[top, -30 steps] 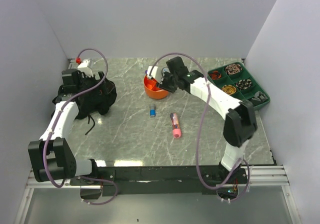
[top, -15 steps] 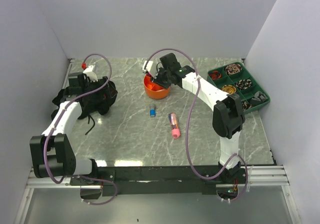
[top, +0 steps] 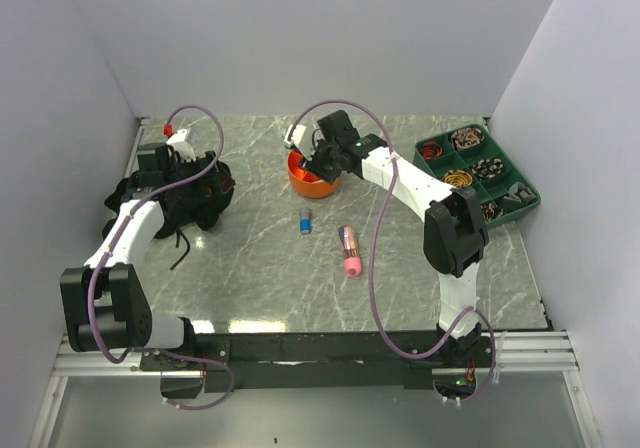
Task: Sort the stationery into containers
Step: Place the stationery in the storage box, then pick up the stationery from the center of the board.
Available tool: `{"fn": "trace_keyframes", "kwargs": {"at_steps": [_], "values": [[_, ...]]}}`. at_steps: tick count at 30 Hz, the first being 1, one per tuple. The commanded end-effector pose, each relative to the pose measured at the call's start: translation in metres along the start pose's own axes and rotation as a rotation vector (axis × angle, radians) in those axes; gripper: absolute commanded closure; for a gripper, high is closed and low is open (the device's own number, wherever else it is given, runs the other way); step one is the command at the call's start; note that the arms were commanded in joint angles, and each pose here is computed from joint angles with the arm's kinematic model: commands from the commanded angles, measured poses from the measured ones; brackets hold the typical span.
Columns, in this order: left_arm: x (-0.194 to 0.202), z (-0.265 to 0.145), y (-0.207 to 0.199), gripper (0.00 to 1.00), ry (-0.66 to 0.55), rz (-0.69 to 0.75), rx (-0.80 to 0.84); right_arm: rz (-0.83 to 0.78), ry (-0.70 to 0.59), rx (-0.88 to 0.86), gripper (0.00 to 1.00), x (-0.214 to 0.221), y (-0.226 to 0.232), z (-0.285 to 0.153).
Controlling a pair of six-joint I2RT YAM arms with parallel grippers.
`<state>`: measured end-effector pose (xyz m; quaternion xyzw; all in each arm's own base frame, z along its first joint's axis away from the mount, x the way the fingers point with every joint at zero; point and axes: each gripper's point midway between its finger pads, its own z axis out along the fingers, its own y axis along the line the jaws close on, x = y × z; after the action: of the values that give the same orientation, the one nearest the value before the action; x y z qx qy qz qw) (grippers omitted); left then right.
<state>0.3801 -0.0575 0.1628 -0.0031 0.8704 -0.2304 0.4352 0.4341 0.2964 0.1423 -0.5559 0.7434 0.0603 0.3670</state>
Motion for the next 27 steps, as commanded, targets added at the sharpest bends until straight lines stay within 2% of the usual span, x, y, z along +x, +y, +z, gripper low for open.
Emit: {"fn": "trace_keyframes", "kwargs": {"at_steps": [1, 5, 9, 10, 12, 13, 14, 15, 16, 18, 19, 20, 21, 22, 23, 24, 25, 27], "values": [[-0.021, -0.005, -0.012, 0.01, -0.039, 0.107, 0.017, 0.036, -0.076, 0.038, 0.5, -0.028, -0.008, -0.021], [-0.014, -0.001, -0.035, 0.01, 0.003, 0.303, 0.058, 0.059, -0.124, 0.076, 0.45, -0.04, -0.015, -0.041], [-0.01, 0.005, -0.052, 0.01, 0.044, 0.429, 0.131, 0.078, -0.142, 0.095, 0.44, -0.043, -0.017, -0.051], [-0.014, 0.004, -0.062, 0.01, 0.041, 0.513, 0.177, 0.087, -0.151, 0.124, 0.44, -0.045, -0.023, -0.062], [0.004, 0.005, -0.085, 0.01, 0.108, 0.633, 0.273, 0.122, -0.158, 0.153, 0.44, -0.038, -0.031, -0.074], [0.002, 0.006, -0.094, 0.01, 0.099, 0.795, 0.317, 0.132, -0.178, 0.185, 0.44, -0.039, -0.038, -0.09], [0.016, 0.006, -0.106, 0.01, 0.142, 0.886, 0.37, 0.141, -0.195, 0.209, 0.44, -0.039, -0.044, -0.099], [0.022, 0.01, -0.11, 0.01, 0.161, 0.966, 0.399, 0.165, -0.177, 0.224, 0.44, -0.023, -0.05, -0.102], [0.014, 0.012, -0.116, 0.01, 0.131, 1.143, 0.439, 0.164, -0.191, 0.242, 0.44, -0.022, -0.054, -0.116], [0.026, 0.017, -0.122, 0.0, 0.177, 1.266, 0.517, 0.178, -0.164, 0.26, 0.44, 0.001, -0.061, -0.122], [0.014, 0.018, -0.129, 0.01, 0.142, 1.393, 0.548, 0.184, -0.165, 0.276, 0.44, 0.006, -0.064, -0.13], [0.014, 0.02, -0.137, 0.01, 0.136, 1.439, 0.591, 0.195, -0.161, 0.278, 0.44, 0.013, -0.065, -0.133], [0.027, 0.025, -0.133, 0.0, 0.196, 1.456, 0.639, 0.215, -0.144, 0.272, 0.45, 0.025, -0.062, -0.131], [0.011, 0.027, -0.142, 0.01, 0.147, 1.57, 0.667, 0.235, -0.145, 0.294, 0.45, 0.033, -0.068, -0.14], [0.011, 0.029, -0.15, 0.01, 0.131, 1.605, 0.722, 0.245, -0.142, 0.297, 0.45, 0.038, -0.068, -0.142], [0.03, 0.034, -0.146, 0.02, 0.211, 1.592, 0.798, 0.257, -0.123, 0.282, 0.45, 0.05, -0.061, -0.139], [0.016, 0.036, -0.16, 0.03, 0.159, 1.715, 0.847, 0.26, -0.128, 0.292, 0.45, 0.054, -0.061, -0.145], [0.035, 0.051, -0.159, 0.06, 0.245, 1.767, 0.942, 0.26, -0.112, 0.27, 0.45, 0.068, -0.052, -0.143]]}}
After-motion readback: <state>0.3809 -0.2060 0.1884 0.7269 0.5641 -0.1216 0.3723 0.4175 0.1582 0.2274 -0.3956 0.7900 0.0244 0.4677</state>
